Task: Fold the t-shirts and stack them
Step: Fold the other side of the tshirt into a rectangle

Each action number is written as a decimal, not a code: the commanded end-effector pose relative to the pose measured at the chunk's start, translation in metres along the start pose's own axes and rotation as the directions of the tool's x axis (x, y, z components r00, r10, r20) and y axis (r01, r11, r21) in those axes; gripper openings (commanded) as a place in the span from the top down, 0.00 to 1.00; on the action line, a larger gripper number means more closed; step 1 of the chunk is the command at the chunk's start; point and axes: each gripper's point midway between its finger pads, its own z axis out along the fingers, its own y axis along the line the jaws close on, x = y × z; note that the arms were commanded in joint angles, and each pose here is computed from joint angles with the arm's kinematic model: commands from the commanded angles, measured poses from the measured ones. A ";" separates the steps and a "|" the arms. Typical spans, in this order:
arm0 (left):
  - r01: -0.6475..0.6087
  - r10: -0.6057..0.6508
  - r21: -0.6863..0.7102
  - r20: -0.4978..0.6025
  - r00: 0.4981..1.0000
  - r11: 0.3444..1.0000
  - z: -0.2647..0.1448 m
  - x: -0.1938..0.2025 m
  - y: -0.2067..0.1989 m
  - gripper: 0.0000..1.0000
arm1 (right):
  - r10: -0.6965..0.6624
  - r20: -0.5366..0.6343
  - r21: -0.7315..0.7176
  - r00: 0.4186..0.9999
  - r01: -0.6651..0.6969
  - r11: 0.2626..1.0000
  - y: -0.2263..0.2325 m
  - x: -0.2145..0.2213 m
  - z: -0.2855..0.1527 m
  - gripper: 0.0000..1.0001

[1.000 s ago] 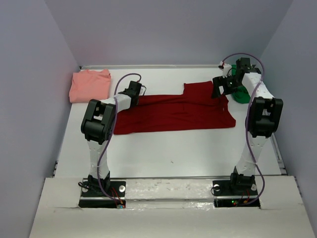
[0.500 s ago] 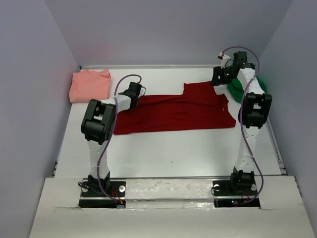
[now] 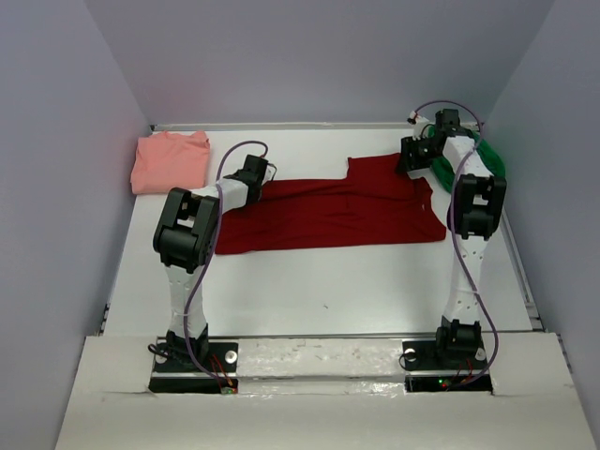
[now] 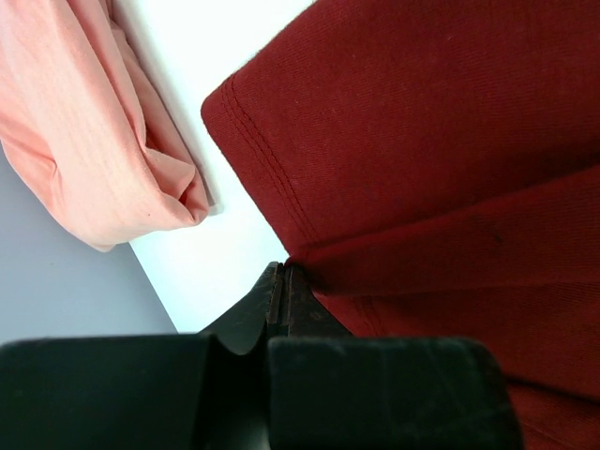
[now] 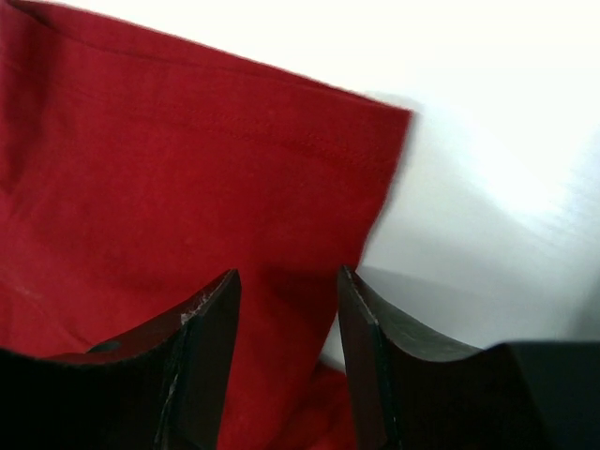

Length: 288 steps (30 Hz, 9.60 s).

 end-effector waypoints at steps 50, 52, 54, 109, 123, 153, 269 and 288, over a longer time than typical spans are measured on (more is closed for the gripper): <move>0.026 -0.026 -0.030 0.000 1.000 0.999 -0.015 0.004 0.016 1.00 | -0.081 0.003 0.009 0.997 0.081 0.997 0.005 -0.017 0.027 1.00; 0.027 -0.027 -0.027 0.001 1.000 0.999 -0.016 0.004 0.015 1.00 | -0.091 0.011 0.014 0.996 0.091 0.996 0.007 -0.022 0.021 1.00; 0.032 -0.032 -0.027 0.001 0.999 0.999 -0.015 0.004 0.016 1.00 | -0.111 0.021 0.019 0.994 0.111 0.994 0.014 -0.029 0.015 1.00; 0.054 -0.053 -0.019 0.044 0.998 0.998 -0.029 0.000 0.022 1.00 | -0.136 -0.215 -0.172 0.967 0.100 0.980 0.126 0.046 -0.115 1.00; 0.054 -0.053 -0.016 0.041 0.998 0.998 -0.030 0.004 0.021 1.00 | -0.126 -0.349 -0.280 0.929 0.025 0.960 0.149 0.091 -0.123 1.00; 0.042 -0.041 -0.036 0.026 0.999 0.998 -0.025 0.005 0.021 1.00 | -0.125 -0.552 -0.258 0.824 -0.027 0.966 0.143 0.159 -0.101 0.00; 0.588 -0.609 0.169 0.125 0.783 0.791 -0.107 0.147 0.128 0.01 | -0.213 -0.227 -0.397 0.950 0.110 0.911 0.143 0.046 -0.028 1.00; 0.586 -0.611 0.181 0.151 0.777 0.790 -0.114 0.145 0.128 0.01 | -0.226 -0.289 -0.507 0.930 0.051 0.860 0.183 0.083 -0.072 1.00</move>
